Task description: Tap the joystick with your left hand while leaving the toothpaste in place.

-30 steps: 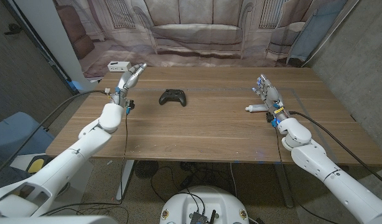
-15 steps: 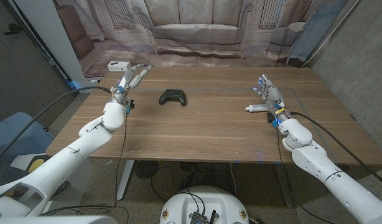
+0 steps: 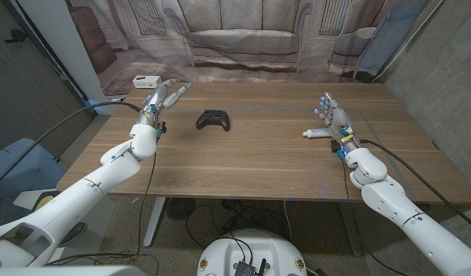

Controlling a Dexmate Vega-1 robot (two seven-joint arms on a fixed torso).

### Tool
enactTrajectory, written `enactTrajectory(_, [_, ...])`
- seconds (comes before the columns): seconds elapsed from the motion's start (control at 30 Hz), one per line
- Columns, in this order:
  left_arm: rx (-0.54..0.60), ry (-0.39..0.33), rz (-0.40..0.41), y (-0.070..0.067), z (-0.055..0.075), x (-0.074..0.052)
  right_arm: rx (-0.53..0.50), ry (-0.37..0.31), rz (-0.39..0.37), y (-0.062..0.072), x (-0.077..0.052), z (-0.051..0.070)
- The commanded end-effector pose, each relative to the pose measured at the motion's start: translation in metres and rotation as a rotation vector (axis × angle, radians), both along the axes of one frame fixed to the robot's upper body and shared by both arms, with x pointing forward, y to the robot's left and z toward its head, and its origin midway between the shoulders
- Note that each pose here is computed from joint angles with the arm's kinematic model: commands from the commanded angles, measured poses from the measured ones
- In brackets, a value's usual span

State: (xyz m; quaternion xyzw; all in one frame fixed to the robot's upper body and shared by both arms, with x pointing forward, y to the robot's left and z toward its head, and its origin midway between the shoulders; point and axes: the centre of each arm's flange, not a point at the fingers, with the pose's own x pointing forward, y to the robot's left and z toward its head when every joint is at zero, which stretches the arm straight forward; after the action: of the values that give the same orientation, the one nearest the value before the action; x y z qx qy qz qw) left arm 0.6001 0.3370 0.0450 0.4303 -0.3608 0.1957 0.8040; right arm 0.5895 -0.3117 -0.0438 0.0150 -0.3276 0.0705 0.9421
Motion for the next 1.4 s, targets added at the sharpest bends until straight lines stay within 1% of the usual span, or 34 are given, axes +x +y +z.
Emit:
enactTrajectory(0.03, [0.075,0.011,0.063,-0.009,0.013,-0.001,0.014,0.005,-0.008,-0.002,-0.002,-0.003])
enactTrajectory(0.37, [0.095,0.025,0.066,-0.011,0.021,0.006,0.028,0.006,-0.017,-0.004,-0.004,-0.007])
enactTrajectory(0.47, [0.107,0.031,0.079,-0.012,0.024,0.008,0.030,0.010,-0.017,-0.004,-0.004,-0.008])
enactTrajectory(0.53, [0.122,0.035,0.101,-0.013,0.028,0.009,0.029,0.012,-0.017,-0.004,-0.003,-0.009])
enactTrajectory(0.77, [0.151,0.029,0.127,-0.016,0.034,0.010,0.034,0.015,-0.019,-0.004,-0.002,-0.011])
enactTrajectory(1.07, [0.202,0.042,0.208,-0.022,0.041,0.010,0.032,0.010,-0.019,-0.004,-0.001,-0.011])
enactTrajectory(1.4, [0.238,0.073,0.230,-0.030,0.046,0.013,0.041,0.011,-0.020,-0.006,-0.002,-0.011])
